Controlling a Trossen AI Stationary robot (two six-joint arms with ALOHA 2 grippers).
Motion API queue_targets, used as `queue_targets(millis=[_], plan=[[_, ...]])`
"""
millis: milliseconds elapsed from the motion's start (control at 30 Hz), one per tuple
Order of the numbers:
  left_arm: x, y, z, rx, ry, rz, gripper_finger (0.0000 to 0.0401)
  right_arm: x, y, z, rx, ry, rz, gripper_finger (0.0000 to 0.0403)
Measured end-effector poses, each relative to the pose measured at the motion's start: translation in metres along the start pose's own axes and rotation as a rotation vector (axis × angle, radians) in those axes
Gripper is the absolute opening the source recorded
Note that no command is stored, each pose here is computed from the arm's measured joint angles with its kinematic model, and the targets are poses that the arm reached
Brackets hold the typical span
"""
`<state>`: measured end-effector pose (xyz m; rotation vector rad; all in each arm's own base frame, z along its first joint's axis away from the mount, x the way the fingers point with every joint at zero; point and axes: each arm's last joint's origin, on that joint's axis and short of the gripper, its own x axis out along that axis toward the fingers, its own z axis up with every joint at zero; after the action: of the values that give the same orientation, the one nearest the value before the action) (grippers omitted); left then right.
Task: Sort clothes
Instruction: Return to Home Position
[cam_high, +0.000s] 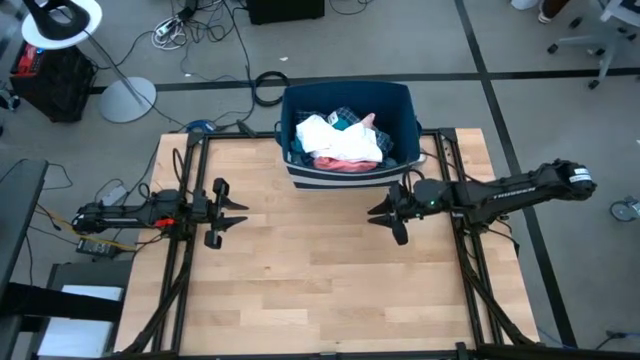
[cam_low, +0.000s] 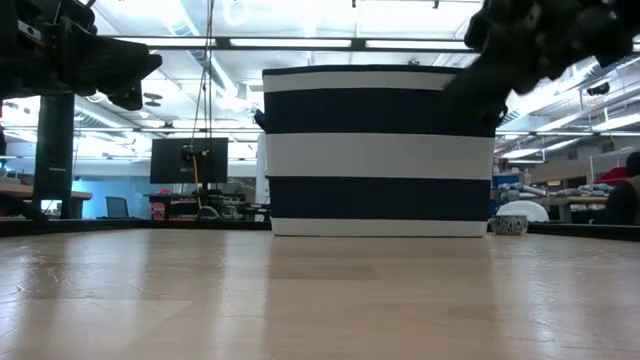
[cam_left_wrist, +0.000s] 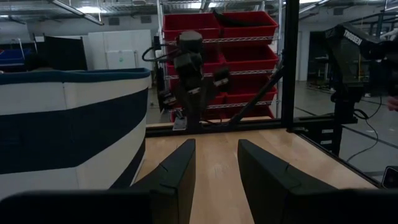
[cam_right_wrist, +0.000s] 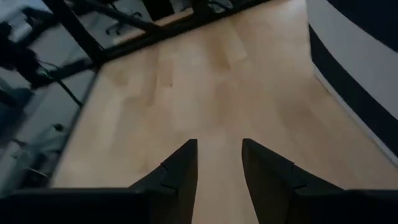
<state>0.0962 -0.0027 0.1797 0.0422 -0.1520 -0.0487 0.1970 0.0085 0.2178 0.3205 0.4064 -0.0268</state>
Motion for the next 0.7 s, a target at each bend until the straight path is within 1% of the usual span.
queue_targets(millis=[100, 167, 233, 367, 567, 700], plan=[[0.0, 0.0, 0.0, 0.0, 0.0, 0.0, 0.0125, 0.002, -0.003, -0.013, -0.018, 0.0, -0.054, 0.0126], [0.0, 0.0, 0.0, 0.0, 0.0, 0.0, 0.0125, 0.002, -0.004, -0.024, -0.026, 0.005, -0.055, 0.0127], [0.0, 0.0, 0.0, 0.0, 0.0, 0.0, 0.0125, 0.002, -0.004, -0.033, -0.031, -0.02, -0.031, 0.0128], [0.0, 0.0, 0.0, 0.0, -0.001, 0.0, 0.0125, -0.003, -0.004, -0.046, -0.036, -0.128, 0.034, 0.0128], [0.0, 0.0, 0.0, 0.0, 0.0, 0.0, 0.0125, -0.017, -0.014, -0.07, -0.013, -0.183, 0.053, 0.0128], [0.0, 0.0, 0.0, 0.0, 0.0, 0.0, 0.0125, -0.027, -0.016, -0.075, 0.0, -0.241, 0.075, 0.0128]])
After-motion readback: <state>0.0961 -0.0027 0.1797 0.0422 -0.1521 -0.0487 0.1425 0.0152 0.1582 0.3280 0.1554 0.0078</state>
